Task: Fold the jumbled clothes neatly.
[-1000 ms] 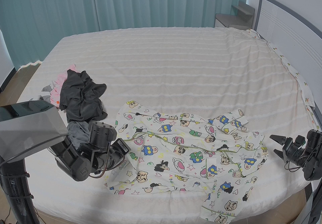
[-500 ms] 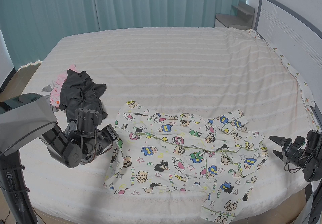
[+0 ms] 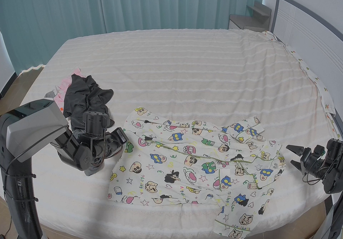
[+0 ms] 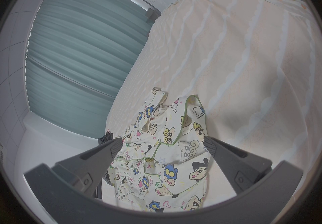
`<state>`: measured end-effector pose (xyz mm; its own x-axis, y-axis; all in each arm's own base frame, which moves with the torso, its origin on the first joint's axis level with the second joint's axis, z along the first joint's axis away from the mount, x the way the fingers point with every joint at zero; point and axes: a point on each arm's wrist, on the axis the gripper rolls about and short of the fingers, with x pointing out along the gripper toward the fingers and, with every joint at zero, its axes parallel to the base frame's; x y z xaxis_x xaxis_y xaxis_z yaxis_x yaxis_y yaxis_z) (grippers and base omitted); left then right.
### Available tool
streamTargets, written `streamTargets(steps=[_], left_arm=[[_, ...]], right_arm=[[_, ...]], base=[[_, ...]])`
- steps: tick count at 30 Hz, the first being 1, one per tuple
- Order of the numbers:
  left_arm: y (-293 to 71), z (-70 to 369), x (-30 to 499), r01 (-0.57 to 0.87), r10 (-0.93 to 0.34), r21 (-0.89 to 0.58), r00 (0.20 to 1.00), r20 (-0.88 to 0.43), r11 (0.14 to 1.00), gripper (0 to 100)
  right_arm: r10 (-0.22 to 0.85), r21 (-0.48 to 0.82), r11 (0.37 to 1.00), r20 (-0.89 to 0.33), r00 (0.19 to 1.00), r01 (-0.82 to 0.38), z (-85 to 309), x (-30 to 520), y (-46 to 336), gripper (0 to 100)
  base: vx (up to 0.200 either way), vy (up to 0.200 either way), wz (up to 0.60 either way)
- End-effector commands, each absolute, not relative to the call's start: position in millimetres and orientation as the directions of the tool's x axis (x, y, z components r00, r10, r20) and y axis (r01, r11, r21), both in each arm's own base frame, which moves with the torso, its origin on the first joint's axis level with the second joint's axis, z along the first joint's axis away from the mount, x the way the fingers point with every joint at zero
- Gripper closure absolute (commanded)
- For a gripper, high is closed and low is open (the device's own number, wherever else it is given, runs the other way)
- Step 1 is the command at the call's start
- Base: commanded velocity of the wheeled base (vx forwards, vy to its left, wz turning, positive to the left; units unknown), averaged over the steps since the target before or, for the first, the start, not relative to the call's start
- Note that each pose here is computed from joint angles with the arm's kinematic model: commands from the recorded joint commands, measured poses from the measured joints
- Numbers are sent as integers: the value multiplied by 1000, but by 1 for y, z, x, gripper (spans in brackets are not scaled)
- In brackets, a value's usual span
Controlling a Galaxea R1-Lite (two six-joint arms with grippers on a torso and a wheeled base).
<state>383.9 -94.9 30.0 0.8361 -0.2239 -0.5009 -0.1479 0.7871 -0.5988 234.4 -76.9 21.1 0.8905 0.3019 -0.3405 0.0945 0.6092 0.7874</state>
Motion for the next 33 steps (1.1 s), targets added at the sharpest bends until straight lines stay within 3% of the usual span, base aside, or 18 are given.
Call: streamTargets(steps=[1, 5, 6, 19, 25, 28, 33], left_arm=[[-96, 27, 388, -141, -233, -601, 834, -501, 787, 100], [-95, 25, 389, -144, -230, -599, 833, -503, 787, 100], [-94, 25, 388, -147, -229, -599, 832, -505, 787, 0], [-44, 31, 369, -259, -125, -578, 831, -541, 774, 0], [-45, 55, 306, -216, -223, -606, 794, -566, 766, 0], [-55, 55, 252, -182, -312, -603, 721, -619, 777, 0], [-63, 43, 226, -214, -334, -589, 654, -679, 779, 0]], right_arm=[[300, 785, 613, -330, 895, 84, 22, 235, -77, 0], [300, 786, 612, -331, 894, 86, 22, 235, -77, 0], [300, 786, 612, -330, 895, 85, 22, 235, -77, 0], [301, 787, 611, -337, 892, 91, 21, 233, -77, 0], [302, 786, 612, -340, 891, 93, 20, 233, -77, 0], [302, 786, 611, -341, 890, 94, 20, 233, -76, 0], [302, 786, 611, -342, 890, 95, 20, 232, -76, 0]], base=[[0, 0, 0], [0, 0, 0], [0, 0, 0], [0, 0, 0], [0, 0, 0], [0, 0, 0], [0, 0, 0]])
